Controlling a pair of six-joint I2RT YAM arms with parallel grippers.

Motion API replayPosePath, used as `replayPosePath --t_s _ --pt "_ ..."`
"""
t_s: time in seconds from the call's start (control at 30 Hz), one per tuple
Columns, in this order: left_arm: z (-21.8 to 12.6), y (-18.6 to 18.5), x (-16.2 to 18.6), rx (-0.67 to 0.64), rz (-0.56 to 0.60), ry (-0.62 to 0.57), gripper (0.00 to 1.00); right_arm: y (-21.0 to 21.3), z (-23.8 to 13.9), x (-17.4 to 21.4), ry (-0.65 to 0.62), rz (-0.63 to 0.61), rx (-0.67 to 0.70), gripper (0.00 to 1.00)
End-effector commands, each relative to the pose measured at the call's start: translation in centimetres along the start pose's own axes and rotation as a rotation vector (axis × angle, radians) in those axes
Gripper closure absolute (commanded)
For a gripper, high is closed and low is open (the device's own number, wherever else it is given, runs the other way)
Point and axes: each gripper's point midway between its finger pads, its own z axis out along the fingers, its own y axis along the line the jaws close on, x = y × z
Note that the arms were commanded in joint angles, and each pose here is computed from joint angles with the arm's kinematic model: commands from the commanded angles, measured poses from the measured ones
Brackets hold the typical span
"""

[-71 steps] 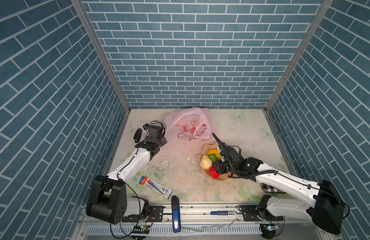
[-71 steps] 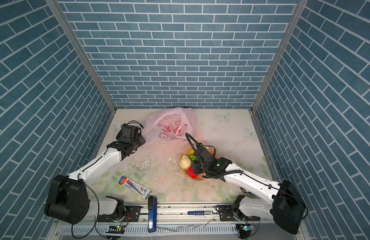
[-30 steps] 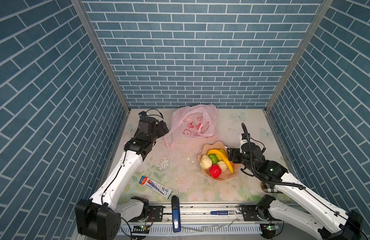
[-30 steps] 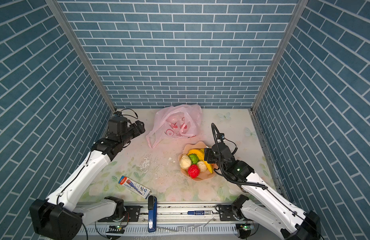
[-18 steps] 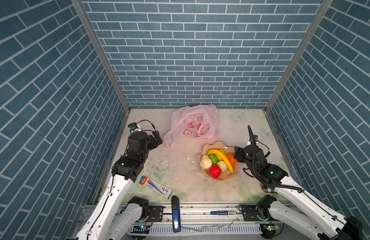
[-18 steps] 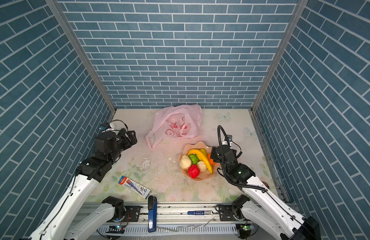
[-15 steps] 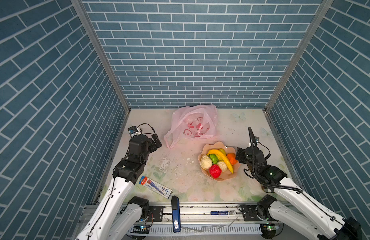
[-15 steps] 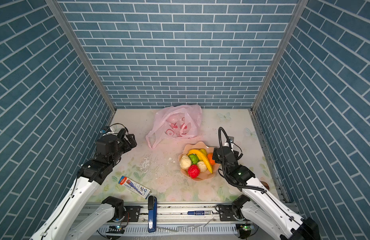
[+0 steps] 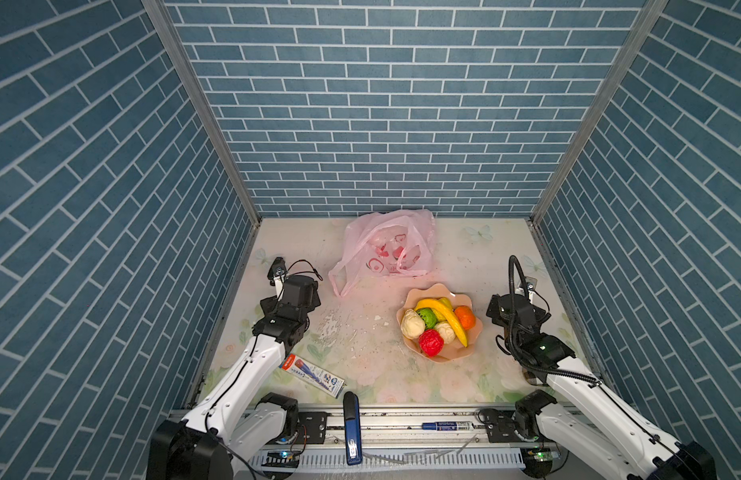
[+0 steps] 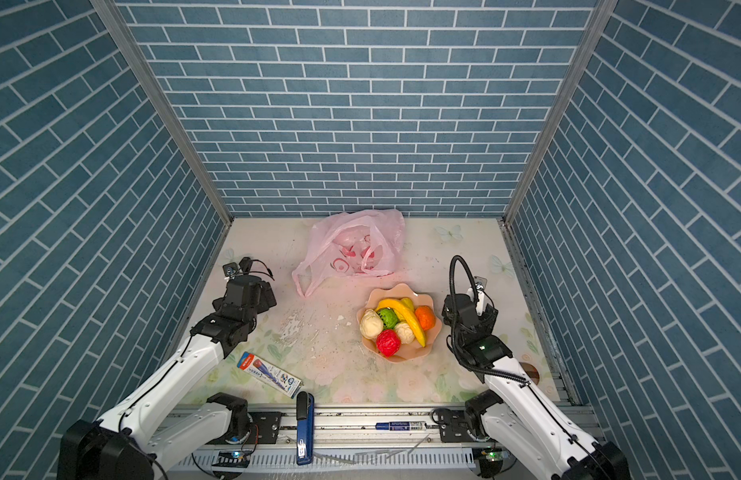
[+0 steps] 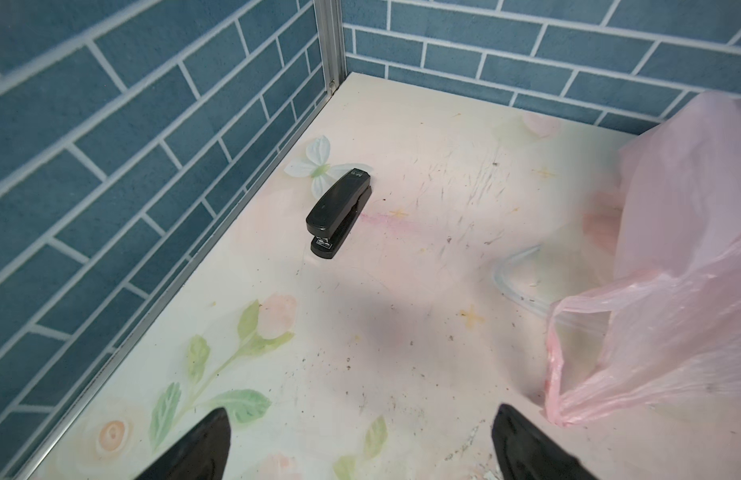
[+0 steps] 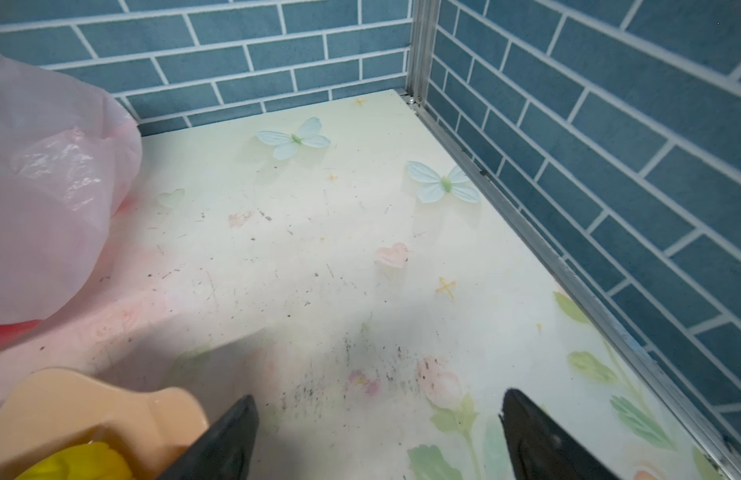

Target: Take the fake fruits out of the plastic bag

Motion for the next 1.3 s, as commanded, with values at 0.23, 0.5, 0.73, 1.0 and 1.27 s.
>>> replayPosePath --t_s 0.23,0.5,0.73,1.0,1.27 --pt "2.0 -0.2 -1.5 -0.070 0.149 -0.155 0.01 -2.5 0.8 -0.1 -0.049 -0.010 0.090 0.08" --pt "2.9 -1.9 -2.4 -0.003 0.204 -0.286 0.01 -3.1 1.2 0.0 -0.061 -0.024 0.102 0.08" --pt "5.8 -3.7 -0.7 0.035 0.304 -0.297 0.01 -3.5 1.4 -0.3 -0.067 -0.024 0.101 0.08" --pt "7.9 -3.6 -0.6 0.050 0.313 -0.285 0.01 -3.9 2.1 -0.8 -0.076 -0.043 0.116 0.07" --pt "9.1 -2.3 0.3 0.122 0.209 -0.278 0.01 -4.8 3.8 -1.4 -0.094 -0.056 0.149 0.07"
